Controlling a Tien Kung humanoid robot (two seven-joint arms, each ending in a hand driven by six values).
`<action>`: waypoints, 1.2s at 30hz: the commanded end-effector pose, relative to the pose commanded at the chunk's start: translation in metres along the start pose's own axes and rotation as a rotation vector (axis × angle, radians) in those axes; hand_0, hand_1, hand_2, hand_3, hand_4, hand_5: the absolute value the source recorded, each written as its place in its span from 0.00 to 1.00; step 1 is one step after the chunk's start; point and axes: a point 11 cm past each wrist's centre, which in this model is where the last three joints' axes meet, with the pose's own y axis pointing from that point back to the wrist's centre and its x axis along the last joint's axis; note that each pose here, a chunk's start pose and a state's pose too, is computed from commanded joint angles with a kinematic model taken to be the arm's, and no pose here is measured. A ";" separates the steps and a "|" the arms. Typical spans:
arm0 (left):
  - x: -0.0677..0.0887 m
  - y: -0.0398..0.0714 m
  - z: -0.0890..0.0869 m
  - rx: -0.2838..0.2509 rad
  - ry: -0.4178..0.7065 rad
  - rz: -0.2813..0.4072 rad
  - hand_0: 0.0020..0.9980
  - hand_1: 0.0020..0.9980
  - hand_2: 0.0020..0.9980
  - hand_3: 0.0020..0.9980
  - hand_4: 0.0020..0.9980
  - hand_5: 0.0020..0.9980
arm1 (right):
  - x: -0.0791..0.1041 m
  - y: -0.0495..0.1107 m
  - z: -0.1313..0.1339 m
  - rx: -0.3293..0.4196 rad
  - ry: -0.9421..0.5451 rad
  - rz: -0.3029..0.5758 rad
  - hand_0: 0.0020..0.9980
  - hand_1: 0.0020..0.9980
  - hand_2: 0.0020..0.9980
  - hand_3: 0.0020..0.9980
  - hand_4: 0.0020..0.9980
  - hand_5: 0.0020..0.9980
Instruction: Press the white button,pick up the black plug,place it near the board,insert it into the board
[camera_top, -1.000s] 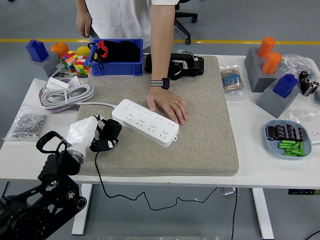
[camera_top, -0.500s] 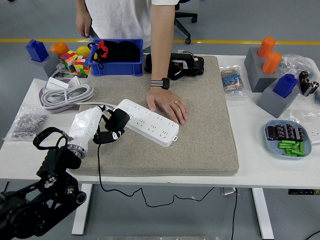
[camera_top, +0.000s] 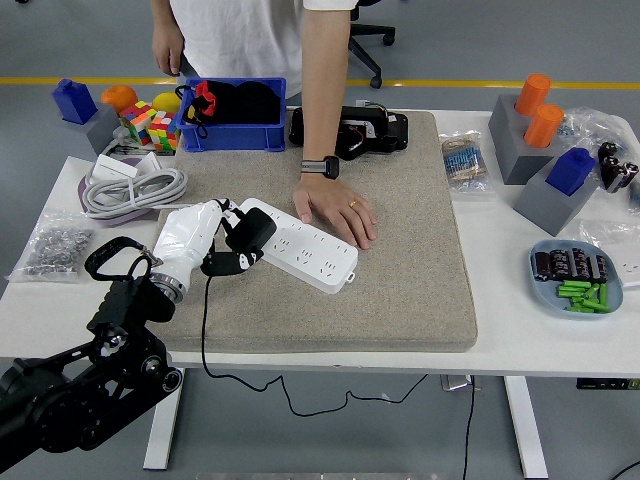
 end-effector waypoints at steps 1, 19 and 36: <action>0.000 -0.002 0.001 -0.003 -0.008 0.003 0.18 0.20 0.27 0.57 0.58 0.00 | 0.000 0.000 0.000 -0.001 0.000 -0.001 0.64 0.64 0.62 0.60 0.68 0.46; -0.008 -0.013 -0.004 0.052 -0.048 -0.002 0.18 0.20 0.27 0.57 0.59 0.00 | 0.001 0.000 0.001 -0.004 0.012 0.001 0.64 0.64 0.62 0.60 0.68 0.46; -0.008 -0.013 -0.006 0.082 -0.072 -0.002 0.18 0.20 0.27 0.57 0.60 0.00 | 0.002 0.000 0.001 -0.002 0.013 0.003 0.64 0.64 0.62 0.60 0.68 0.46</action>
